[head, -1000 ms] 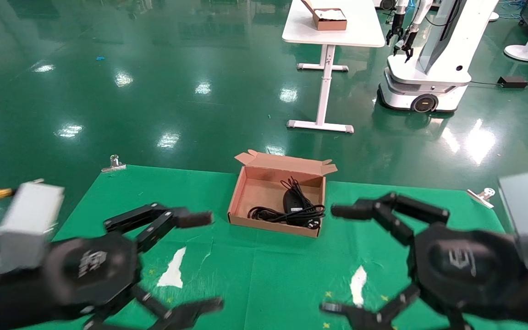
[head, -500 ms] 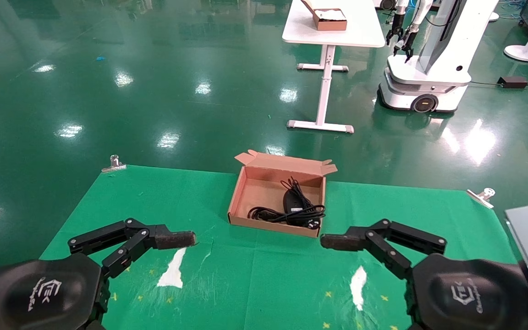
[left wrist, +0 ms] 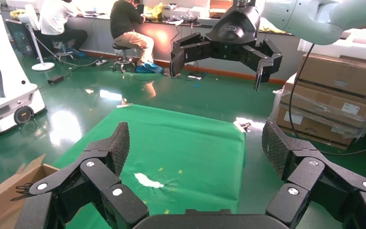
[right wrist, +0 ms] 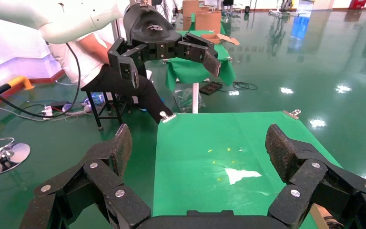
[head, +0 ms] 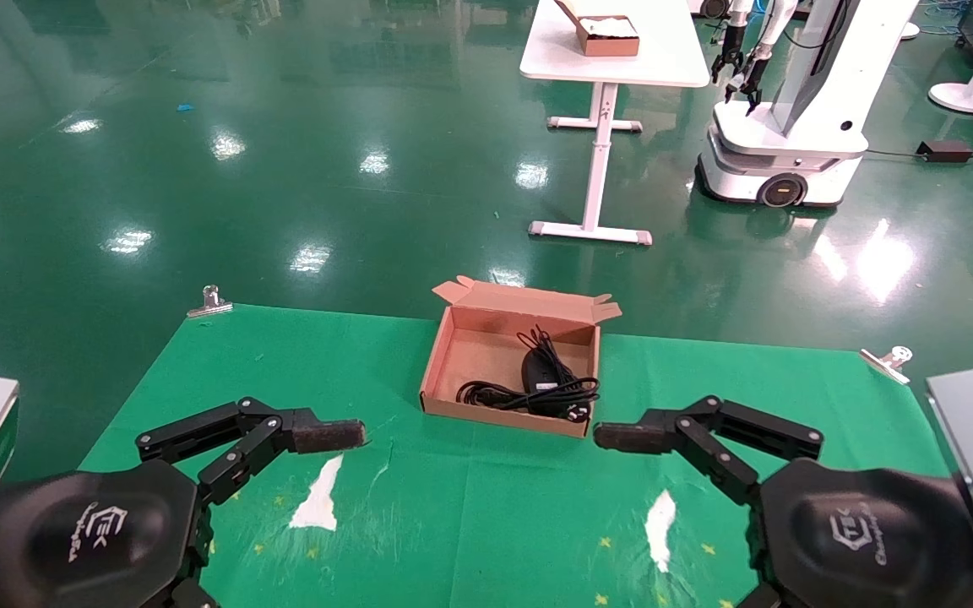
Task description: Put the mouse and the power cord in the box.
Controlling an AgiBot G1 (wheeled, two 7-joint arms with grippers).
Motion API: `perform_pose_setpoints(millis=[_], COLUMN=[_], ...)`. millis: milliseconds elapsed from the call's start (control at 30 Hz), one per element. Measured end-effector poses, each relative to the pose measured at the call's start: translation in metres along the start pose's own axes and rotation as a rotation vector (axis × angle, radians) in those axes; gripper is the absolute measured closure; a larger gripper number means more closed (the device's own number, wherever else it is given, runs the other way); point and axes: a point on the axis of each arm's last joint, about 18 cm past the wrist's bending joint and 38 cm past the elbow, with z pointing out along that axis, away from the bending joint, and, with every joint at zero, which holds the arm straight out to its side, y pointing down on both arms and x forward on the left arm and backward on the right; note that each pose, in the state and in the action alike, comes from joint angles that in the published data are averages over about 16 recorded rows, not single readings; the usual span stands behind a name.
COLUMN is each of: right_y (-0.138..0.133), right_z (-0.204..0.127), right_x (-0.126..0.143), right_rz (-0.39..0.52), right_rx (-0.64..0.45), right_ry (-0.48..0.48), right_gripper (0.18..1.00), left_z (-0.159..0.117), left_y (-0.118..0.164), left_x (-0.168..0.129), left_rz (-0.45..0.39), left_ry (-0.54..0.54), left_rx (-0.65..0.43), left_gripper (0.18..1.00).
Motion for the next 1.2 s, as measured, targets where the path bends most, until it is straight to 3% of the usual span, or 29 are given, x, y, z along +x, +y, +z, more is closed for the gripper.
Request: perform_pose_setpoints(millis=[1200], right_y=[0.0], right_z=[-0.0001], right_x=[0.0017], right_rz=[-0.003], right_rx=[-0.003], right_ry=[0.005], right_gripper=[0.178], left_z=[0.0013], left_y=[0.0012], left_x=[-0.0019], left_rz=[-0.002], left_ry=[-0.004], left_rx=[-0.001], left_gripper=[0.184])
